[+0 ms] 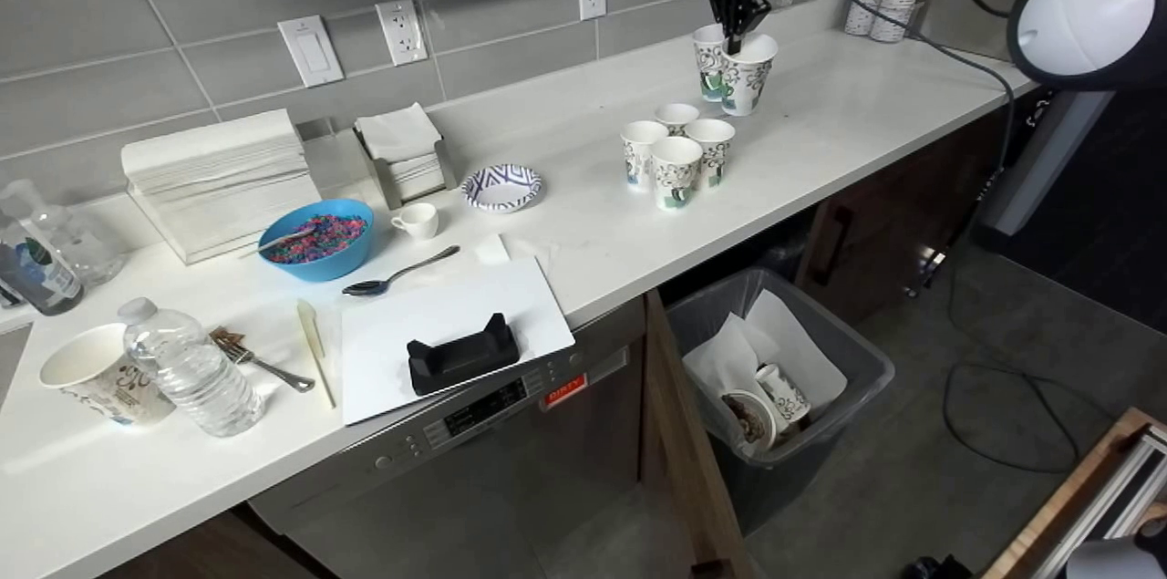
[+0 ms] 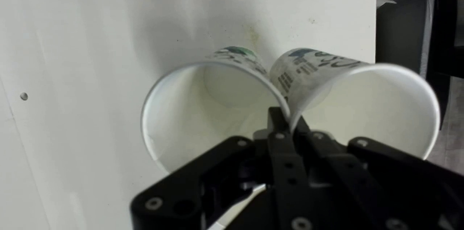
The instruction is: Stack the coffee cups together in two piles.
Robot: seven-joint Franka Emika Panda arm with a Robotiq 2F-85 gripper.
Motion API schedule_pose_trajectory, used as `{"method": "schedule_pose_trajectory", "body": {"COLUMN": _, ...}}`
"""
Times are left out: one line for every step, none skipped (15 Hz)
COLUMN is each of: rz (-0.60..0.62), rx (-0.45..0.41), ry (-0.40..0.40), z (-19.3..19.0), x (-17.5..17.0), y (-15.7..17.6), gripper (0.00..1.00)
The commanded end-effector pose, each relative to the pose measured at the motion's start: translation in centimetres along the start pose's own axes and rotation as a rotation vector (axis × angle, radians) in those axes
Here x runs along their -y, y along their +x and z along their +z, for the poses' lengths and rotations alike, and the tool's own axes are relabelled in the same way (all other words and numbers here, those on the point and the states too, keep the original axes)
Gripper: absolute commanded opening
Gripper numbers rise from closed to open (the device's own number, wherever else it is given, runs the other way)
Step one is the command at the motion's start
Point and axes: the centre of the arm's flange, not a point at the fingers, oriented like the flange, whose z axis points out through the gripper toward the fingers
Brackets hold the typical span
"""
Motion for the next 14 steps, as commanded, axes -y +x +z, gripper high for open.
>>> {"method": "schedule_pose_trajectory", "body": {"rz": -0.060, "rx": -0.022, "ry": 0.029, "z": -0.2, "x": -1.0, "y": 0.8, "gripper": 0.01}}
{"method": "schedule_pose_trajectory", "body": {"rz": -0.073, "rx": -0.026, "ry": 0.030, "z": -0.2, "x": -1.1, "y": 1.1, "gripper": 0.01}}
{"method": "schedule_pose_trajectory", "body": {"rz": -0.089, "rx": -0.033, "ry": 0.031, "z": -0.2, "x": -1.1, "y": 1.4, "gripper": 0.01}}
{"method": "schedule_pose_trajectory", "body": {"rz": -0.101, "rx": -0.037, "ry": 0.034, "z": -0.2, "x": -1.2, "y": 1.7, "gripper": 0.01}}
{"method": "schedule_pose_trajectory", "body": {"rz": -0.110, "rx": -0.044, "ry": 0.036, "z": -0.1, "x": -1.3, "y": 2.0, "gripper": 0.01}}
{"method": "schedule_pose_trajectory", "body": {"rz": -0.116, "rx": -0.047, "ry": 0.034, "z": 0.1, "x": -1.4, "y": 2.2, "gripper": 0.01}}
{"method": "schedule_pose_trajectory", "body": {"rz": -0.129, "rx": -0.054, "ry": 0.032, "z": 0.2, "x": -1.6, "y": 2.4, "gripper": 0.01}}
{"method": "schedule_pose_trajectory", "body": {"rz": -0.134, "rx": -0.054, "ry": 0.028, "z": 0.3, "x": -1.8, "y": 2.6, "gripper": 0.01}}
{"method": "schedule_pose_trajectory", "body": {"rz": -0.141, "rx": -0.060, "ry": 0.031, "z": 0.5, "x": -1.9, "y": 2.7, "gripper": 0.01}}
{"method": "schedule_pose_trajectory", "body": {"rz": -0.147, "rx": -0.063, "ry": 0.032, "z": 0.7, "x": -2.2, "y": 2.7, "gripper": 0.01}}
{"method": "schedule_pose_trajectory", "body": {"rz": -0.153, "rx": -0.063, "ry": 0.029, "z": 0.9, "x": -2.3, "y": 2.7, "gripper": 0.01}}
{"method": "schedule_pose_trajectory", "body": {"rz": -0.157, "rx": -0.069, "ry": 0.030, "z": 1.2, "x": -2.6, "y": 2.7, "gripper": 0.01}}
{"method": "schedule_pose_trajectory", "body": {"rz": -0.160, "rx": -0.075, "ry": 0.032, "z": 1.3, "x": -2.8, "y": 2.6, "gripper": 0.01}}
{"method": "schedule_pose_trajectory", "body": {"rz": -0.167, "rx": -0.084, "ry": 0.031, "z": 1.5, "x": -2.9, "y": 2.6, "gripper": 0.01}}
